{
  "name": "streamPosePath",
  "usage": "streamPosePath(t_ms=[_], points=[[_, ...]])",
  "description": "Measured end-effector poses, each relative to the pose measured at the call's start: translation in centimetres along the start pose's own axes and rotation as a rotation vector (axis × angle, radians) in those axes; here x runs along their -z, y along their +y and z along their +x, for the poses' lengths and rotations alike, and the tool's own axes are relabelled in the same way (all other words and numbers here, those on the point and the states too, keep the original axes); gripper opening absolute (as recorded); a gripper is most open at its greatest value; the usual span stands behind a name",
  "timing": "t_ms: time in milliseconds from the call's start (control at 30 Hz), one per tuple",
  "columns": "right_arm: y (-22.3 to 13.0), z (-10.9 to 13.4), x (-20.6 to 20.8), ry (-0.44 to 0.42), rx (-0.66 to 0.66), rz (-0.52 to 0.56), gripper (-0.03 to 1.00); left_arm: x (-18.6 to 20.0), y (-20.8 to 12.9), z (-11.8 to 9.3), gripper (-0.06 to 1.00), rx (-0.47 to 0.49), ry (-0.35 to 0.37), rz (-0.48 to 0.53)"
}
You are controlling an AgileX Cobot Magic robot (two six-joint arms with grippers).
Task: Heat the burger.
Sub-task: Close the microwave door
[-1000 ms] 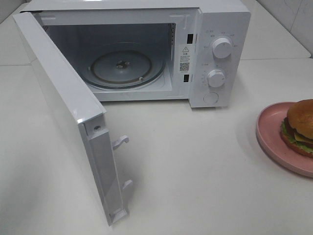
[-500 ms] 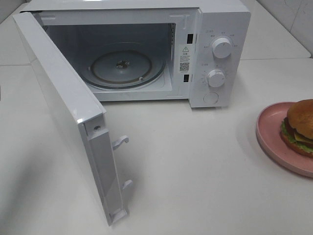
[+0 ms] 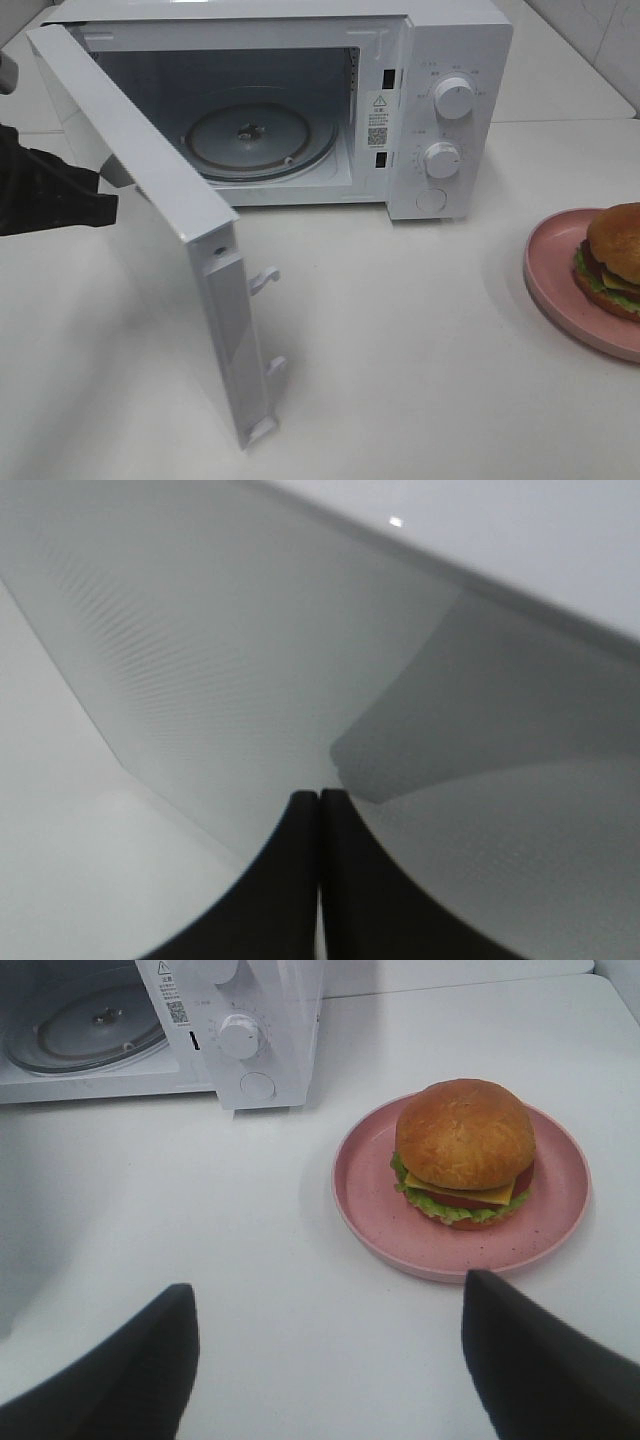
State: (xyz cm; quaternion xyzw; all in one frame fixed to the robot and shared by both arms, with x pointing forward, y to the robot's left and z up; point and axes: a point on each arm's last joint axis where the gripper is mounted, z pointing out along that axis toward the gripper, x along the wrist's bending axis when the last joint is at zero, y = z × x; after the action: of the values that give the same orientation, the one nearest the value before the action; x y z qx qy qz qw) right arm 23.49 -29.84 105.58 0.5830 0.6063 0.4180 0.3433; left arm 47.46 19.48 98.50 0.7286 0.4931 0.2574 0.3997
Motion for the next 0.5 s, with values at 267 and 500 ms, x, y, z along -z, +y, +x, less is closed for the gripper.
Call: streamPosePath(t_ms=[267,500], points=[[0.0,0.0,0.0,0.001,-0.001,0.000,0.69,-2.1,1.1,-0.4,0.00,-0.009,-0.008,0.008],[0.0,0.0,0.0,0.001,-0.001,0.000,0.69,-3.0,2.1,-0.5,0.00,-0.011,-0.009,-0.006]])
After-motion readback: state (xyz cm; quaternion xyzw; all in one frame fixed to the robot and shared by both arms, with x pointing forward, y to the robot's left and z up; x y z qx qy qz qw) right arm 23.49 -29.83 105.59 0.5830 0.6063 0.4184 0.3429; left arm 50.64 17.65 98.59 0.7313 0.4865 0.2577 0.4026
